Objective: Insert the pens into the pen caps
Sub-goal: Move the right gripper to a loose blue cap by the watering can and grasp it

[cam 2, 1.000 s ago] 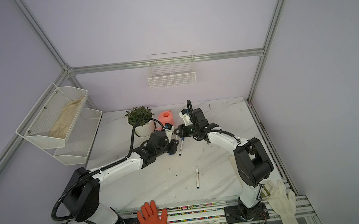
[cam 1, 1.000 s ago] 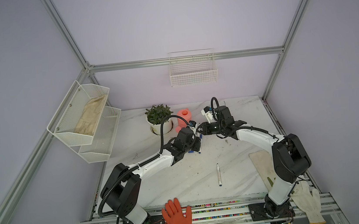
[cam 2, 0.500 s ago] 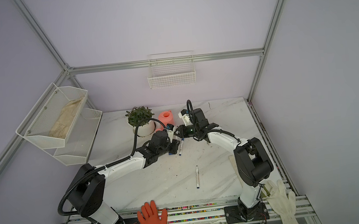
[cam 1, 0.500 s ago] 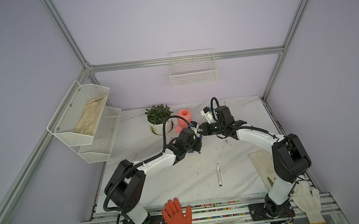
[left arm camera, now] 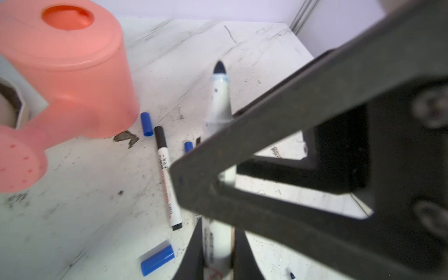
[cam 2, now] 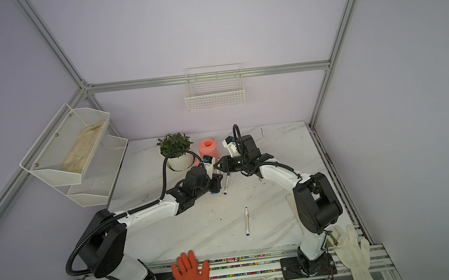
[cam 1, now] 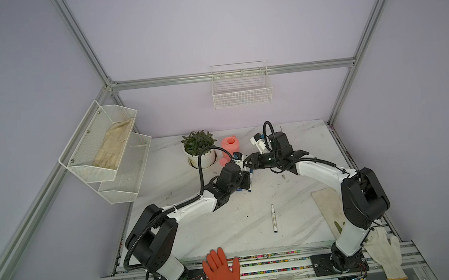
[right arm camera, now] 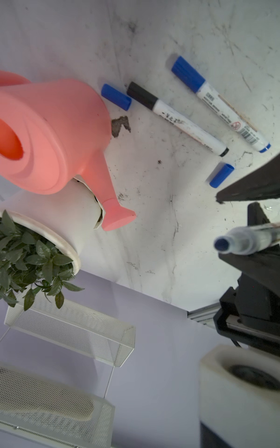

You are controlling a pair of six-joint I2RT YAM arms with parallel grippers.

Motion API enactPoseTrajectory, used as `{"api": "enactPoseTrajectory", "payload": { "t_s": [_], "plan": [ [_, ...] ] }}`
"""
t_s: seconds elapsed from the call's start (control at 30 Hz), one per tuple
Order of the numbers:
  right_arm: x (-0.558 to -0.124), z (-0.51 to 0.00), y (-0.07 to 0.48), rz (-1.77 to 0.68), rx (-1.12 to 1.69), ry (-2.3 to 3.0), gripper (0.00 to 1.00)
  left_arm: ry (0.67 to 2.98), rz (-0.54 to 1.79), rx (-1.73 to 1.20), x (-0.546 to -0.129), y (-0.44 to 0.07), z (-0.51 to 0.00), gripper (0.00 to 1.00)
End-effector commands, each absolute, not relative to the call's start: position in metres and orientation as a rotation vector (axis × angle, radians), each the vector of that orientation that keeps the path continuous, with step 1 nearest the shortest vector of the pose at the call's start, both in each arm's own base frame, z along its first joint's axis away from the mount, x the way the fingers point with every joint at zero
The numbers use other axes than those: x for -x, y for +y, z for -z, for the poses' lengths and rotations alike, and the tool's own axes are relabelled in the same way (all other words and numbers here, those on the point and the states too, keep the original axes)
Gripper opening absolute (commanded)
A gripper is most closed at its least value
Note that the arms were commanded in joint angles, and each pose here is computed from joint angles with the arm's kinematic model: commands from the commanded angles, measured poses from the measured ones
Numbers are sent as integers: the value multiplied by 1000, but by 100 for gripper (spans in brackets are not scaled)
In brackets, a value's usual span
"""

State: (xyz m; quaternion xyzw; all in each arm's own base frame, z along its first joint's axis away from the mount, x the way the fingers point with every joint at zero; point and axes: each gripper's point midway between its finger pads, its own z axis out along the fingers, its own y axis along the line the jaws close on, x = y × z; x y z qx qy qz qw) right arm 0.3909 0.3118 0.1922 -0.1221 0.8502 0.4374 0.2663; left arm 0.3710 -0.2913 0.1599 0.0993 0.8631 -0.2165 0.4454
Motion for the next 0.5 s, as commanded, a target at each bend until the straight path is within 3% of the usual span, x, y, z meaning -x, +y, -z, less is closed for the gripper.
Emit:
{"api": "enactPoseTrajectory", "payload": {
  "t_s": [0.0, 0.23, 0.47],
  "plan": [
    [-426, -172, 291, -976, 175, 2375, 39, 2154, 322, 107, -375, -228, -152, 0],
    [-467, -145, 290, -791, 143, 2451, 39, 2154, 226, 327, -361, -189, -130, 0],
    [-492, -134, 302, -772, 169, 2462, 39, 2139, 198, 268, -362, -188, -133, 0]
  ]
}}
